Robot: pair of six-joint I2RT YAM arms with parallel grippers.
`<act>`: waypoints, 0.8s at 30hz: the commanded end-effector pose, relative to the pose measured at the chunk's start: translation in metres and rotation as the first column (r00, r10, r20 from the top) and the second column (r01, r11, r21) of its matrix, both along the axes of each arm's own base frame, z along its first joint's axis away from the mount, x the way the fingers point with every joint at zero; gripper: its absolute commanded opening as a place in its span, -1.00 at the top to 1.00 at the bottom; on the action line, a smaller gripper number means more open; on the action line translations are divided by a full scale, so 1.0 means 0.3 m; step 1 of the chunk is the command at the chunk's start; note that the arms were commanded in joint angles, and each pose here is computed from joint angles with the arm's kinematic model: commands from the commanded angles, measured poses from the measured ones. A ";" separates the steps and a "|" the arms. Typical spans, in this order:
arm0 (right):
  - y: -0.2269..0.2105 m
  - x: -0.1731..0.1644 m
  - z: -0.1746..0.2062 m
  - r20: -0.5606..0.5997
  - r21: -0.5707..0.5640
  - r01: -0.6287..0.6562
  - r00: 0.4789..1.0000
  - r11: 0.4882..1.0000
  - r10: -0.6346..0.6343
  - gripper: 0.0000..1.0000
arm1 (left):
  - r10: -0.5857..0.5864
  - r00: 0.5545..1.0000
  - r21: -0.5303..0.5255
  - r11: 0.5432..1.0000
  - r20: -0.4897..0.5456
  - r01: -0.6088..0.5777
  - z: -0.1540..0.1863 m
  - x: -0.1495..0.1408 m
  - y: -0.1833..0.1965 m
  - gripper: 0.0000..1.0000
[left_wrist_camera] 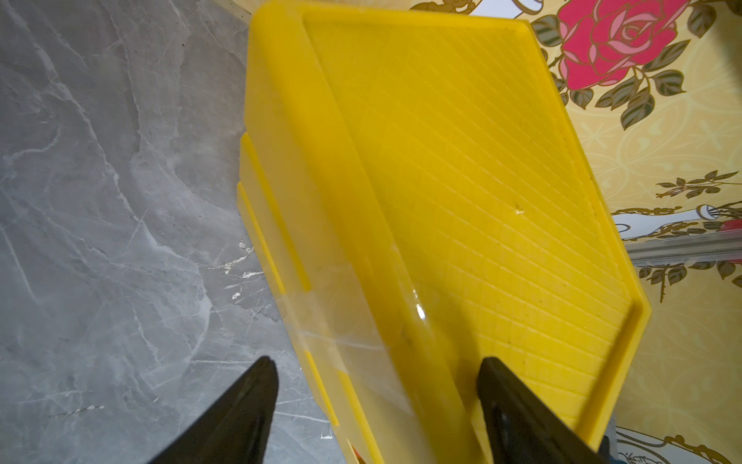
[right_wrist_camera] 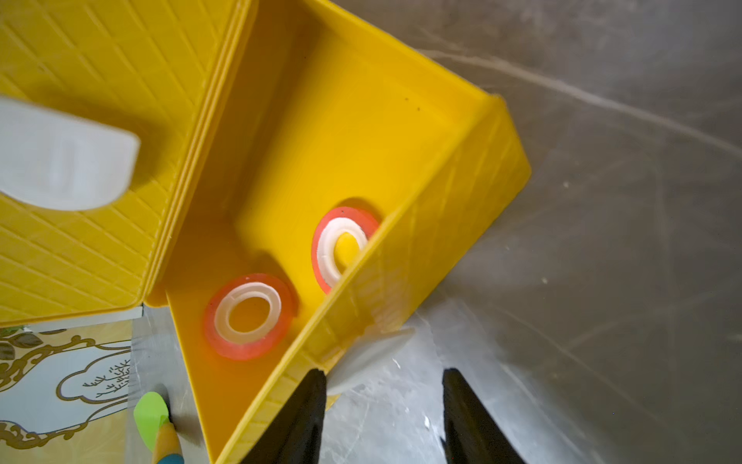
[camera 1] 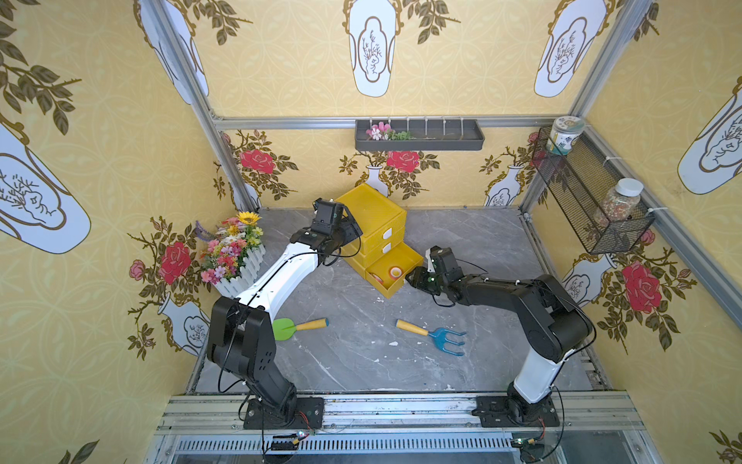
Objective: Place the transparent tape into the drawer according to color
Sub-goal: Close the drawer in the storage box.
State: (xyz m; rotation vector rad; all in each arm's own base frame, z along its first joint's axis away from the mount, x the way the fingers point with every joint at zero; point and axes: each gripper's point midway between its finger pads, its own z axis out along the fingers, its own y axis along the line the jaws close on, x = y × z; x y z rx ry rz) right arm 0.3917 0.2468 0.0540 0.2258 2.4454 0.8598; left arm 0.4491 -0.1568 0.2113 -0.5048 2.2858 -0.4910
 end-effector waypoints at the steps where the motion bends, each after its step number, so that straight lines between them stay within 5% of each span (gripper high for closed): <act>1: 0.057 0.063 0.052 0.076 0.056 -0.004 0.997 0.998 0.000 0.00 | -0.015 0.998 0.041 0.999 -0.069 0.018 -0.069 -0.028 0.010 -0.65; 24: 0.309 0.228 -0.018 0.106 0.221 0.009 0.994 0.975 -0.033 0.00 | -0.026 0.989 0.045 0.998 -0.148 0.033 -0.176 -0.056 0.006 -0.66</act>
